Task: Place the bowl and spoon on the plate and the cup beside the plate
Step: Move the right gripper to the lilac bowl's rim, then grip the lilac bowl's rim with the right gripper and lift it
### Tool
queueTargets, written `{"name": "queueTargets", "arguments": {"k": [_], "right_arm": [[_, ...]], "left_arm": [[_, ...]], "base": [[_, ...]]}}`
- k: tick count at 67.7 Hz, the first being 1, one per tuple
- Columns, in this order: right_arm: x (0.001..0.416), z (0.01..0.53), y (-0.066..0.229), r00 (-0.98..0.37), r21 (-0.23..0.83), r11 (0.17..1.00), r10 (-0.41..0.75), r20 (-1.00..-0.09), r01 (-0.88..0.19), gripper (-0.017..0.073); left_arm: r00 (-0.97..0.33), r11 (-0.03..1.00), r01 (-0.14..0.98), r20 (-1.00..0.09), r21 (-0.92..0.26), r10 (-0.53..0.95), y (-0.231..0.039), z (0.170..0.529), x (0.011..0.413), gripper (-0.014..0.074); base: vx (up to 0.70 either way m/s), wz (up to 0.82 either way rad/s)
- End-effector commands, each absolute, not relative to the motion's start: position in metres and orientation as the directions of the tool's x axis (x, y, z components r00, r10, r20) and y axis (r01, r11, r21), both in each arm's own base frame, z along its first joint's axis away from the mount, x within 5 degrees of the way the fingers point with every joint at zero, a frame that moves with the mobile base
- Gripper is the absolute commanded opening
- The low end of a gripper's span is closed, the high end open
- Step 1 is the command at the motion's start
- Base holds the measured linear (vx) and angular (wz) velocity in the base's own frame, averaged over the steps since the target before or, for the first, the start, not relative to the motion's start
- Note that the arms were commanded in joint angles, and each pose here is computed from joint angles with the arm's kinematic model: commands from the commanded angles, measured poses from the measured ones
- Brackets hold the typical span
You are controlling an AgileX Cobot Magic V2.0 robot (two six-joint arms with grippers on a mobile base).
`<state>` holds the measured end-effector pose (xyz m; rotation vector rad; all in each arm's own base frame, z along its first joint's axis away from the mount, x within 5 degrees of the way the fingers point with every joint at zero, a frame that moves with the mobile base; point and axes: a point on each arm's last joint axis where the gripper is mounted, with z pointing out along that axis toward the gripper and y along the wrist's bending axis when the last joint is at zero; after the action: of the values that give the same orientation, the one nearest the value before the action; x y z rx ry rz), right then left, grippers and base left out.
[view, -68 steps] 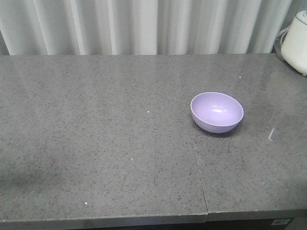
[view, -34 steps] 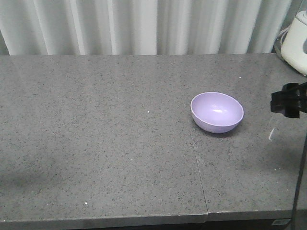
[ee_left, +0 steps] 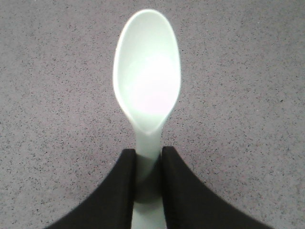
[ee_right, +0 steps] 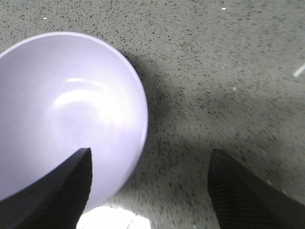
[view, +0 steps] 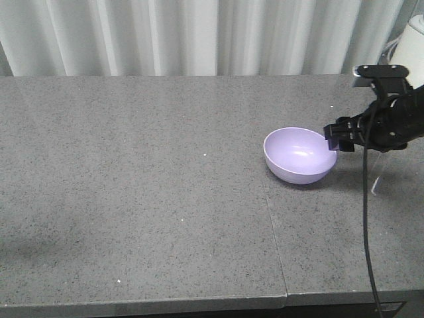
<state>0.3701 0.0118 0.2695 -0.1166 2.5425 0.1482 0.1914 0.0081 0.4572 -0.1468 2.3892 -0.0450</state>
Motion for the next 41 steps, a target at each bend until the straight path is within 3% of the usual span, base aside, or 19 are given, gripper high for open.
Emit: {"name": "queueTargets", "arguments": {"k": [1,26,41], "right_arm": [[0.381,0.290,0.012,-0.758,0.081,0.988,-0.045,-0.650,-0.129,0.0507],[0.402,0.251,0.013,-0.810,0.103,0.986,-0.045,-0.585,-0.129,0.0484],[0.404,0.248,0.014,-0.811,0.122,0.985,-0.026,-0.584,-0.119,0.0301]], "left_arm": [[-0.663,0.993,-0.082,-0.739,-0.086,-0.118,0.007,0.470,0.187,-0.0006],[-0.663,0.993,-0.082,-0.739,-0.086,-0.118,0.007,0.470,0.187,-0.0006],[-0.663,0.993,-0.082,-0.739,-0.086,-0.118,0.007,0.470,0.187,-0.0006]], "base": [[0.00,0.00],[0.00,0.00],[0.00,0.00]]}}
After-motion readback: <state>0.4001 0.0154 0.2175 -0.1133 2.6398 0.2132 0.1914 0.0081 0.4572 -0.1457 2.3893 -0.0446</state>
